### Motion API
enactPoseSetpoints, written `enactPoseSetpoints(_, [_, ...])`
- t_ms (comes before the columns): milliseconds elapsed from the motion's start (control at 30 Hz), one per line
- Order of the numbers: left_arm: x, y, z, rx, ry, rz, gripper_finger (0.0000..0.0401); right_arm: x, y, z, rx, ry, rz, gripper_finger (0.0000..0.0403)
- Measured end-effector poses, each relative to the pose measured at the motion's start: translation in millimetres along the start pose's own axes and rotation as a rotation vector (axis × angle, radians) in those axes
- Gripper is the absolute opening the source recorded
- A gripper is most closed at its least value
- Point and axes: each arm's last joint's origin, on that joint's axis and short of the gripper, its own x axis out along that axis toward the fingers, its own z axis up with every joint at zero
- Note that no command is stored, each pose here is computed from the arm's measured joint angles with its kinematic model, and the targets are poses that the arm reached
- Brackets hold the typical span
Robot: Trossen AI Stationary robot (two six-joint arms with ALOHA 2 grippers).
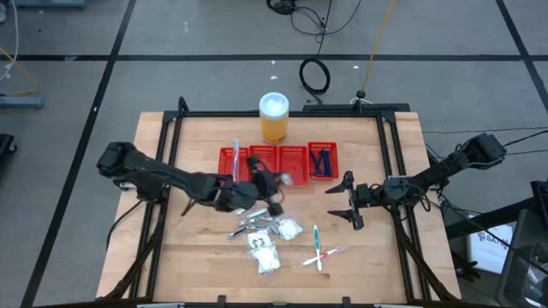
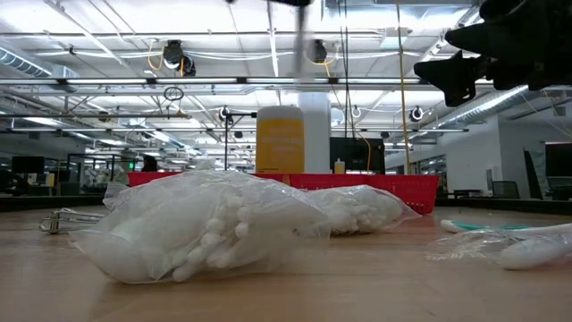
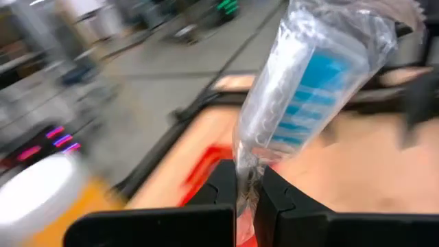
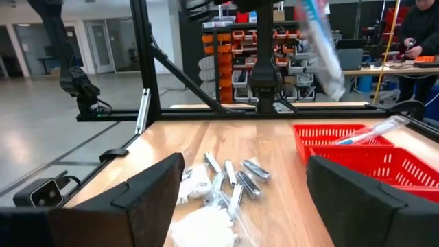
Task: Pick & Place Travel size toiletries
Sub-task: Put the blue toothbrush into the left red basket
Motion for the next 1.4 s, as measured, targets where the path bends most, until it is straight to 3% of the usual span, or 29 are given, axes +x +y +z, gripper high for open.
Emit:
enactPoseSetpoints(167, [-27.4,25.6,-8.5,-0.041,0.124,0.211,0.0004,0.0,-0.1,-0.8,-0.002,0.008,-0.001,0.0292])
enactPoseSetpoints(300, [-38.6,45.2,-21.2,-0.160,0.175,0.315,0.0005,0.0,-0.1,-0.8,-0.002,0.008,-0.001,0.0286])
enactPoseSetpoints(533, [-26.1,62.1,-72.8,-0.400,0.264,0.391,0.0009,0.0,-0.1,-0.3,-0.001,0.002,-0.003,0.0283])
enactPoseSetpoints(767, [-10.2,80.0,-131.5,-0.569,0.414,0.470,0.0010,0.0,-0.1,0.2,0.003,-0.002,-0.005,0.0283])
enactPoseSetpoints(967, [-5.6,91.9,-155.8,-0.642,0.513,0.503,0.0006,0.0,-0.1,0.2,0.003,-0.002,-0.005,0.0283])
enactPoseSetpoints(1233, [3.0,99.3,-157.1,-0.771,0.598,0.433,0.0013,0.0,-0.1,0.1,0.003,-0.002,-0.005,0.0282])
enactPoseSetpoints(1400, [4.7,102.0,-157.5,-0.794,0.606,0.434,0.0025,0.0,-0.1,0.1,0.004,-0.001,-0.005,0.0281])
